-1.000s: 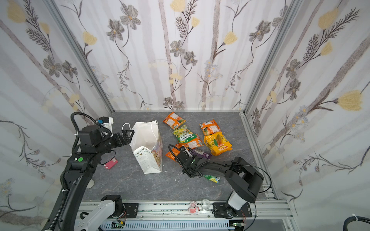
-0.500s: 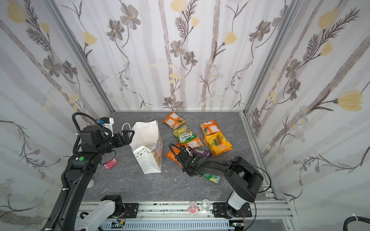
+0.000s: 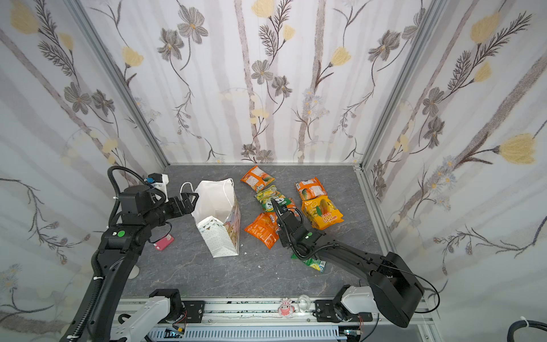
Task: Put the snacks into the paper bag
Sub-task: 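Lower the right gripper onto the purple Fox's Berries packet and close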
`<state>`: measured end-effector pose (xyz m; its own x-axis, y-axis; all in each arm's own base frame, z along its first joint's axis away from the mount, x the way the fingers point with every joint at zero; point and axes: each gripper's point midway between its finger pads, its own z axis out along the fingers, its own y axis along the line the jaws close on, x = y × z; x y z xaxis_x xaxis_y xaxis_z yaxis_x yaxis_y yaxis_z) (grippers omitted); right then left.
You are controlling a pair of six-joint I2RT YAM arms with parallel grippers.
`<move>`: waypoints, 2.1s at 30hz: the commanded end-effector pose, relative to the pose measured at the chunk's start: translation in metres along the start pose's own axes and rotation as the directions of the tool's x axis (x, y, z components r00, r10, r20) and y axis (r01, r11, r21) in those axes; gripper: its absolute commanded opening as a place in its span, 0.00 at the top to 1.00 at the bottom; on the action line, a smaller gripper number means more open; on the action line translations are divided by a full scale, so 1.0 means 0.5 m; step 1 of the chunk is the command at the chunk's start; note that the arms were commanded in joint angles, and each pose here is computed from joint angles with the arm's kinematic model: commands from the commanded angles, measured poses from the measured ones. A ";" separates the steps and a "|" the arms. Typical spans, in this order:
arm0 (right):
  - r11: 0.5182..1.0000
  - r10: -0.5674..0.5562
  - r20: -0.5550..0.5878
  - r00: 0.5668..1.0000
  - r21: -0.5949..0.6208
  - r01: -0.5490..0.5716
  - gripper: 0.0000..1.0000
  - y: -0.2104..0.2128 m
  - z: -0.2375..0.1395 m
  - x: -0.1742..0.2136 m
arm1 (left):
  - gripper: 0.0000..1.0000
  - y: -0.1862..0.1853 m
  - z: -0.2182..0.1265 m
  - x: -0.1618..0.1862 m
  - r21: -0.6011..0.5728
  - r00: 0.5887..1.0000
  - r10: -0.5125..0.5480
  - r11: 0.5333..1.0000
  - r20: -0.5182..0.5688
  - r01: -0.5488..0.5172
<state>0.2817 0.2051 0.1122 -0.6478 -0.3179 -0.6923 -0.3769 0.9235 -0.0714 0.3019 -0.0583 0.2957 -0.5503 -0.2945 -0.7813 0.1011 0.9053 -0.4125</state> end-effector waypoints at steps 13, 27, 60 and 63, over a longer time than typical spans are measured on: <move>0.995 0.073 0.089 0.993 -0.069 -0.067 1.00 -0.016 -0.028 -0.045 | 0.00 -0.009 -0.007 -0.014 0.017 0.999 0.037 0.999 0.030 -0.037; 0.984 0.055 0.145 0.988 -0.174 -0.029 1.00 -0.010 -0.078 -0.110 | 0.00 -0.011 0.014 -0.021 0.001 0.996 0.051 0.999 -0.077 -0.052; 0.841 0.534 -0.047 0.844 -0.074 -0.536 0.47 -0.106 -0.043 0.138 | 0.00 -0.017 0.013 0.032 0.026 0.988 0.078 0.997 -0.131 -0.076; 0.834 0.544 -0.042 0.838 -0.078 -0.546 0.50 -0.118 -0.038 0.153 | 0.00 -0.021 0.012 0.031 0.030 0.988 0.087 0.996 -0.129 -0.084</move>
<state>0.2355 0.1272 0.0751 -0.8012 0.1977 -0.5648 -0.0252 0.9319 0.3620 0.2931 -0.0756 0.2820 -0.6618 -0.1835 -0.7269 0.1659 0.9097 -0.3808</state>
